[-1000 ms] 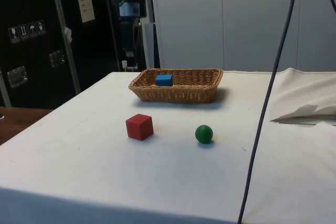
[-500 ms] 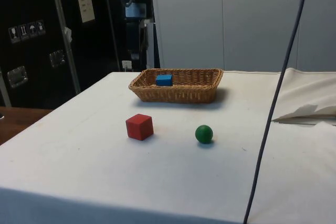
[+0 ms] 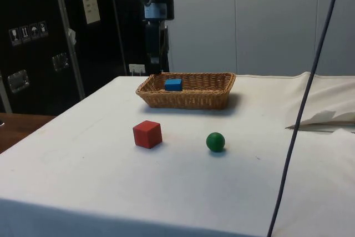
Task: Place all non-red objects into the basket.
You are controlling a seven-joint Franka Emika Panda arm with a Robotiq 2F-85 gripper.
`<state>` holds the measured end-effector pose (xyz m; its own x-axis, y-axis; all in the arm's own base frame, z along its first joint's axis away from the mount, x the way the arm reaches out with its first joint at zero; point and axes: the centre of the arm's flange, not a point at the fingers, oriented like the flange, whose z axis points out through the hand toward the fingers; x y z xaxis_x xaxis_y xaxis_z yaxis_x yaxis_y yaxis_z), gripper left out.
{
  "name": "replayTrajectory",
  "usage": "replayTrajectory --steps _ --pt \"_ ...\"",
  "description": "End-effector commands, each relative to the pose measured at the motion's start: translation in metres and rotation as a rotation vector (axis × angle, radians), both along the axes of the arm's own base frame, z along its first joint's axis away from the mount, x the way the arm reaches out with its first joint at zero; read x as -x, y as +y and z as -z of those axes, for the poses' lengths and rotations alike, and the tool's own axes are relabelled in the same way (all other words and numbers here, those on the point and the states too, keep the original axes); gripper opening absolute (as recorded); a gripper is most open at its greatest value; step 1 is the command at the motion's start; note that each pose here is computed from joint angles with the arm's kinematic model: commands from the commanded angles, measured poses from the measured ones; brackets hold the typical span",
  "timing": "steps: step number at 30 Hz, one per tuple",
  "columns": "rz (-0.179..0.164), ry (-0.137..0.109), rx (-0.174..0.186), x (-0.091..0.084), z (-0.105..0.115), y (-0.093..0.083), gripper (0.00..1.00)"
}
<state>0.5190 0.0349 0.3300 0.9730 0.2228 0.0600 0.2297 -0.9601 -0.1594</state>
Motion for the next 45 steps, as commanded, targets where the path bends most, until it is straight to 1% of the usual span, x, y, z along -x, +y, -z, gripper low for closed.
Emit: replayTrajectory --steps 1,6,7,8,9,13,14,15,19,21,22,23,27,28,29,30,33,37,38,39,41,44,45 --pt "0.009 -0.013 0.012 0.004 0.0 0.001 1.0" --pt "0.019 -0.023 0.013 0.013 0.001 0.003 1.0" --pt "0.009 -0.009 0.001 0.009 0.001 0.002 1.0" --pt "0.019 -0.023 0.013 0.013 0.001 0.003 1.0" --pt "0.022 -0.028 0.013 0.016 0.001 0.004 1.0" --pt "0.024 -0.035 0.015 0.023 0.003 0.006 1.0" --pt "0.018 -0.026 0.003 0.022 0.004 0.005 1.0" --pt "0.029 -0.04 0.016 0.026 0.004 0.006 1.0" --pt "0.031 -0.05 0.017 0.032 0.005 0.008 1.0" --pt "0.033 -0.062 0.019 0.035 0.005 0.01 1.0" --pt "0.026 -0.047 0.006 0.033 0.006 0.008 1.0" --pt "0.035 -0.065 0.019 0.036 0.005 0.009 1.0" --pt "0.036 -0.083 0.021 0.04 0.006 0.011 1.0" --pt "0.036 -0.094 0.022 0.042 0.006 0.012 1.0" --pt "0.029 -0.082 0.011 0.04 0.007 0.012 1.0" --pt "0.036 -0.099 0.023 0.043 0.006 0.013 1.0" --pt "0.037 -0.108 0.025 0.047 0.007 0.014 1.0" --pt "0.043 -0.106 0.024 0.057 0.009 0.013 1.0" --pt "0.035 -0.1 0.013 0.053 0.008 0.014 1.0" --pt "0.046 -0.103 0.024 0.059 0.009 0.013 1.0" --pt "0.051 -0.1 0.023 0.061 0.008 0.013 1.0" --pt "0.058 -0.09 0.02 0.068 0.008 0.013 1.0" --pt "0.05 -0.092 0.01 0.065 0.008 0.013 1.0"
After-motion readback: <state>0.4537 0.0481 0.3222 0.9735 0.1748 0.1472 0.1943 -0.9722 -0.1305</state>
